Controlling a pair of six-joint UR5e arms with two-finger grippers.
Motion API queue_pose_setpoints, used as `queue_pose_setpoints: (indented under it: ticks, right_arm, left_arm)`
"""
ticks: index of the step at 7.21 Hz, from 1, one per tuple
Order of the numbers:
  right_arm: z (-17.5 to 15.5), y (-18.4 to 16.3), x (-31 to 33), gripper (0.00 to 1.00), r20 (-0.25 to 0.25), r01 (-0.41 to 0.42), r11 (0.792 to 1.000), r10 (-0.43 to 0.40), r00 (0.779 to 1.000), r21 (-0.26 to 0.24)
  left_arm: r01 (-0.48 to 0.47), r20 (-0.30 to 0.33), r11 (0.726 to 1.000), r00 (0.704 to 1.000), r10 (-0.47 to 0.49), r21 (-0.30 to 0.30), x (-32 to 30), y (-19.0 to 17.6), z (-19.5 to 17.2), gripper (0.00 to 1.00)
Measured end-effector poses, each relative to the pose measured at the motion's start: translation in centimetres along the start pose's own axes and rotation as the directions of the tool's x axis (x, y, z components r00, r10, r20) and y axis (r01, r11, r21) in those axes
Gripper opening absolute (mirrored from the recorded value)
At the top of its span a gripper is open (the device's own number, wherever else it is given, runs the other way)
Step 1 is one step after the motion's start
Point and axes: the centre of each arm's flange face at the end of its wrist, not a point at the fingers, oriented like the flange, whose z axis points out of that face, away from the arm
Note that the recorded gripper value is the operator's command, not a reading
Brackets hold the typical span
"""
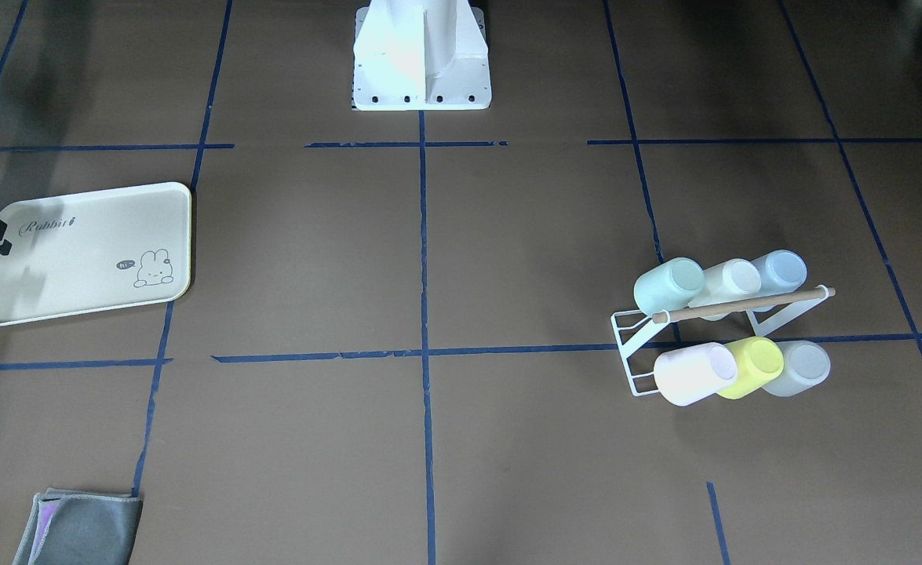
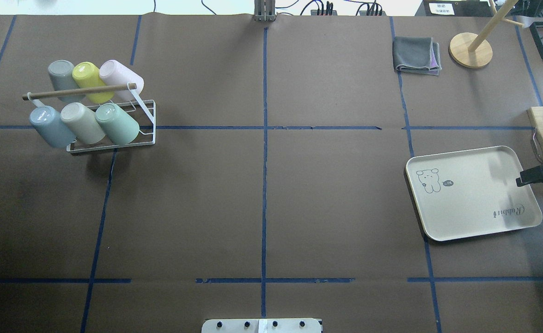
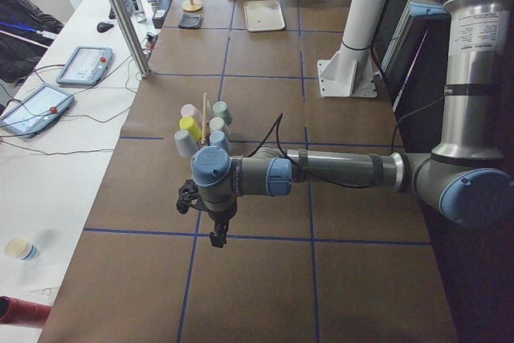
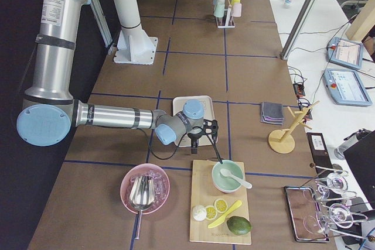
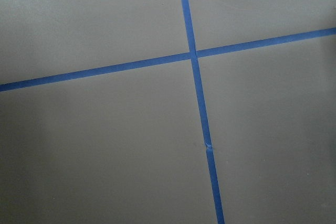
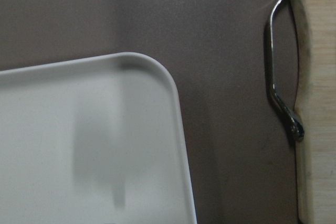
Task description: Pick up and place green cup on tray
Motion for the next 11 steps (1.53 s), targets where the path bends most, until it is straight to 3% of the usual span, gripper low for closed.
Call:
queue_pose_setpoints:
  ticks: [2, 6, 8, 9, 10, 11]
  right_arm:
    - [1.0, 0.2, 0.0, 0.83, -0.003, -0.001, 1.000, 0.001, 1.000, -0.016]
    - [1.5, 0.2, 0.2, 0.75, -0.004, -0.007, 1.000, 0.007, 1.000, -0.026]
    - [1.7, 0.2, 0.5, 0.30, -0.007, -0.011, 0.999, 0.011, 1.000, -0.030]
    - [1.7, 0.3, 0.5, 0.13, -0.007, -0.011, 0.999, 0.011, 1.000, -0.031]
    - [1.6, 0.2, 0.5, 0.01, -0.005, -0.010, 0.999, 0.010, 1.000, -0.030]
    - [1.5, 0.2, 0.4, 0.00, -0.002, -0.006, 1.000, 0.006, 1.000, -0.029]
  left_arm:
    - [-0.003, 0.000, 1.000, 1.000, 0.003, 0.002, 0.0, 0.0, 0.0, 1.00]
    - [-0.015, 0.004, 1.000, 1.000, 0.015, 0.021, 0.2, -0.2, -0.2, 1.00]
    - [-0.018, 0.005, 1.000, 1.000, 0.018, 0.025, 0.3, -0.4, -0.3, 1.00]
    - [-0.020, 0.005, 0.999, 1.000, 0.019, 0.027, 0.3, -0.6, -0.4, 1.00]
    - [-0.020, 0.005, 0.999, 1.000, 0.020, 0.028, 0.3, -0.6, -0.4, 1.00]
    - [-0.020, 0.005, 0.999, 1.000, 0.020, 0.028, 0.4, -0.7, -0.5, 1.00]
